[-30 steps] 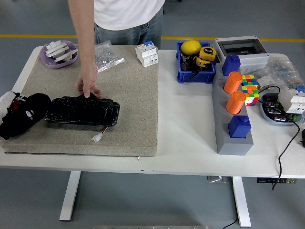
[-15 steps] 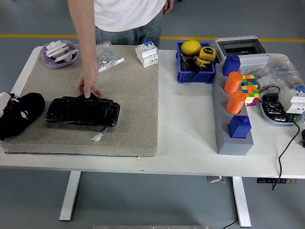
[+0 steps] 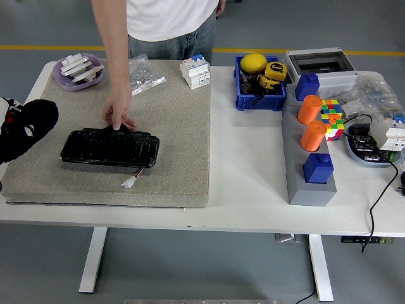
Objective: Pick the rag up,wipe the panel,place it on the desk
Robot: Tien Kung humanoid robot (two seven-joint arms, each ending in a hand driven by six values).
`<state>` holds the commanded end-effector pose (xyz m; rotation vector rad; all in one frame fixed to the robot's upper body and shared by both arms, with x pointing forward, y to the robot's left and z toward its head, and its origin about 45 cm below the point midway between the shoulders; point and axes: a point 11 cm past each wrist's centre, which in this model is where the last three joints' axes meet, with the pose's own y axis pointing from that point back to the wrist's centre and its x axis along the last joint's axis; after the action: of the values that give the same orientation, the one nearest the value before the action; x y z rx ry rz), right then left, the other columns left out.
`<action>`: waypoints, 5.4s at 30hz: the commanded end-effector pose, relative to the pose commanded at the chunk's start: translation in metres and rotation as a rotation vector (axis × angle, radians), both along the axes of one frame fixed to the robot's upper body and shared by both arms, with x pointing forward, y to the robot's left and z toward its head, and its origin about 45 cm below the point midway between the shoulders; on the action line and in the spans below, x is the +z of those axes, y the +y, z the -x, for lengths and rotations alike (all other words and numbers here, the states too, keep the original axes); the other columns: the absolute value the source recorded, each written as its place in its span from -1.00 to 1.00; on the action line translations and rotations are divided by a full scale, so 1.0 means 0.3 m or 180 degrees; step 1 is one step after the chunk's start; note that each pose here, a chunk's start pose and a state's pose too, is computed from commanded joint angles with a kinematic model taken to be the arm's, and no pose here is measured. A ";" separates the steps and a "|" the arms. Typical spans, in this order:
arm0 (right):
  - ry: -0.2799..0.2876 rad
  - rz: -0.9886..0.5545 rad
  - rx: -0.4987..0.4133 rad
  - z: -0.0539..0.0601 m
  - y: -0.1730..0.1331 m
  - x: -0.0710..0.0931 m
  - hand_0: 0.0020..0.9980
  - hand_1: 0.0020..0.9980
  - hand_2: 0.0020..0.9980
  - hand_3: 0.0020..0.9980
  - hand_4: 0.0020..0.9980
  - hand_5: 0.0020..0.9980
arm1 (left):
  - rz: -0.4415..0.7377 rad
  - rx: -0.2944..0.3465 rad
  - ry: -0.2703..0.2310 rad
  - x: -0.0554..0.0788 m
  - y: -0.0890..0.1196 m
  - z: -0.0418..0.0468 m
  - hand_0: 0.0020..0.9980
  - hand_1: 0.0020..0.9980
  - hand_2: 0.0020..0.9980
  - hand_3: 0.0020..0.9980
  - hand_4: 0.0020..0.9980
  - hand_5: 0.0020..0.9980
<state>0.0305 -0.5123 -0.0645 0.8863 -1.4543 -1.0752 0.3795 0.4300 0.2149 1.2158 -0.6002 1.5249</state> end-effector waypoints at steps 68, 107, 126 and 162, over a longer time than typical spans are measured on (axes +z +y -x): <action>-0.0009 0.0012 0.0023 -0.004 -0.012 0.007 0.49 0.28 0.37 0.38 1.00 0.25 | 0.0070 -0.1462 0.0216 -0.104 -0.672 0.029 -0.48 -0.06 0.20 0.05 -0.75 -1.00; 0.0013 -0.0009 0.0049 0.001 -0.010 0.007 0.49 0.28 0.37 0.38 1.00 0.24 | -0.0383 -0.0356 0.0245 -0.077 -0.224 -0.011 -0.48 -0.07 0.19 0.06 -0.71 -1.00; 0.0012 -0.0014 0.0062 -0.003 -0.010 0.008 0.49 0.28 0.37 0.39 1.00 0.25 | -0.0379 -0.0378 0.0220 -0.071 -0.246 -0.012 -0.47 -0.08 0.18 0.05 -0.70 -1.00; 0.0022 -0.0030 0.0100 -0.008 -0.009 0.008 0.48 0.27 0.37 0.40 1.00 0.27 | -0.0277 -0.1546 0.0259 -0.079 -0.707 0.024 -0.44 -0.07 0.18 0.07 -0.65 -1.00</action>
<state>0.0330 -0.5150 -0.0621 0.9085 -1.4262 -1.0617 0.3721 0.2178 0.1912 1.0912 -0.8441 1.0461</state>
